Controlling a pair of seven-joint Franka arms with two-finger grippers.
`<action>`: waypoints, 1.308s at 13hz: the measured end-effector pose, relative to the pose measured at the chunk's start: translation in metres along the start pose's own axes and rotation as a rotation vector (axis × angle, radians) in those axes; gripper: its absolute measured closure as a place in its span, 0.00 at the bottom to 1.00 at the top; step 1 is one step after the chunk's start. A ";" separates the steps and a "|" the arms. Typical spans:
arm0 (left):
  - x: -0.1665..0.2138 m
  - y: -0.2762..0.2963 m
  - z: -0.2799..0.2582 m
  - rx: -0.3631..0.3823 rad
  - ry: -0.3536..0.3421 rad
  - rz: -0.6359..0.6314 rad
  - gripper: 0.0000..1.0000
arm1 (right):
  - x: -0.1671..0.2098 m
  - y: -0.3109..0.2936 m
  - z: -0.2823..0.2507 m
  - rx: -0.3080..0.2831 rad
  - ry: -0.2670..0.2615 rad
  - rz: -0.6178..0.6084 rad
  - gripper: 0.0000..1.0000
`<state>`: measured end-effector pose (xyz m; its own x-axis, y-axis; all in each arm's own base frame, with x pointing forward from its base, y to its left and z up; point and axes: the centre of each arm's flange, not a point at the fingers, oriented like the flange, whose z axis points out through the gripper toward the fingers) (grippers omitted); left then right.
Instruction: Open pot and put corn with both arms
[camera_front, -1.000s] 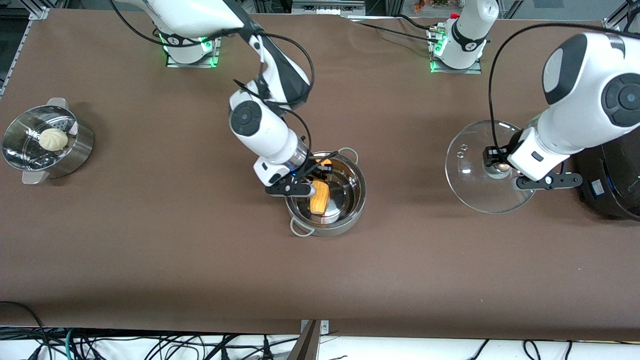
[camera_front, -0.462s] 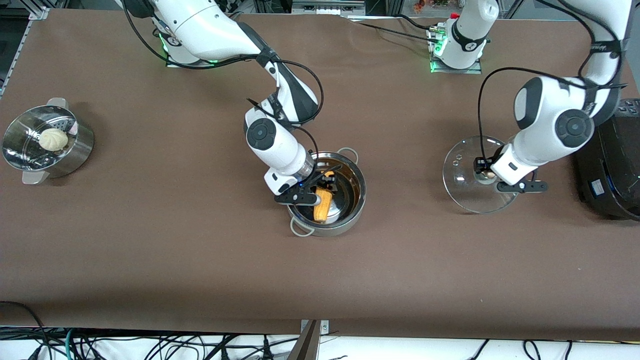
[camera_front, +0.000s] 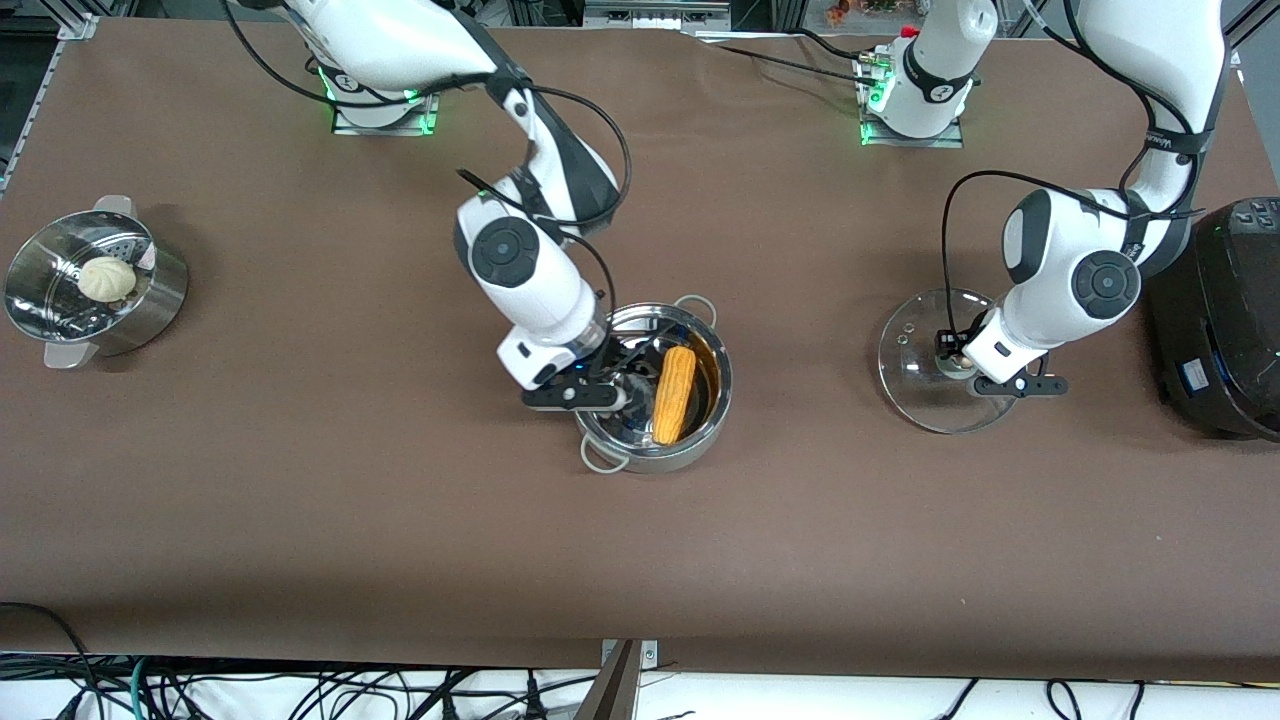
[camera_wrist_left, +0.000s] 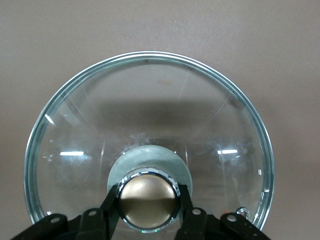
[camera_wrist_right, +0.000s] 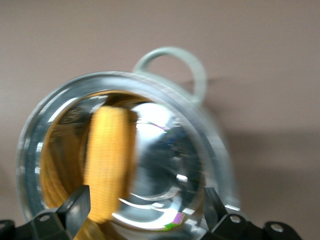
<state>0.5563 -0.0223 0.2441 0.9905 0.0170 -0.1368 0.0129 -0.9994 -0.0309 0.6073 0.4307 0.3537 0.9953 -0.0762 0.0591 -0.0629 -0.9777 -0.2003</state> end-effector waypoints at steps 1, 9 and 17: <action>0.001 0.001 0.007 0.002 -0.004 0.002 0.50 | 0.005 0.014 -0.023 -0.042 -0.018 0.006 0.00; 0.013 0.004 0.022 -0.015 0.043 0.006 0.27 | 0.071 0.252 -0.236 -0.148 -0.071 -0.106 0.00; -0.013 0.008 -0.205 0.009 0.160 0.082 0.00 | -0.003 0.342 -0.288 -0.214 -0.039 -0.154 0.00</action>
<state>0.5712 -0.0367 0.4483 0.9974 -0.0699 0.0203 -0.0691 -0.9970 -0.0355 0.5617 0.0399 0.5665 0.9962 0.0802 0.0341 0.0796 -0.9966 0.0196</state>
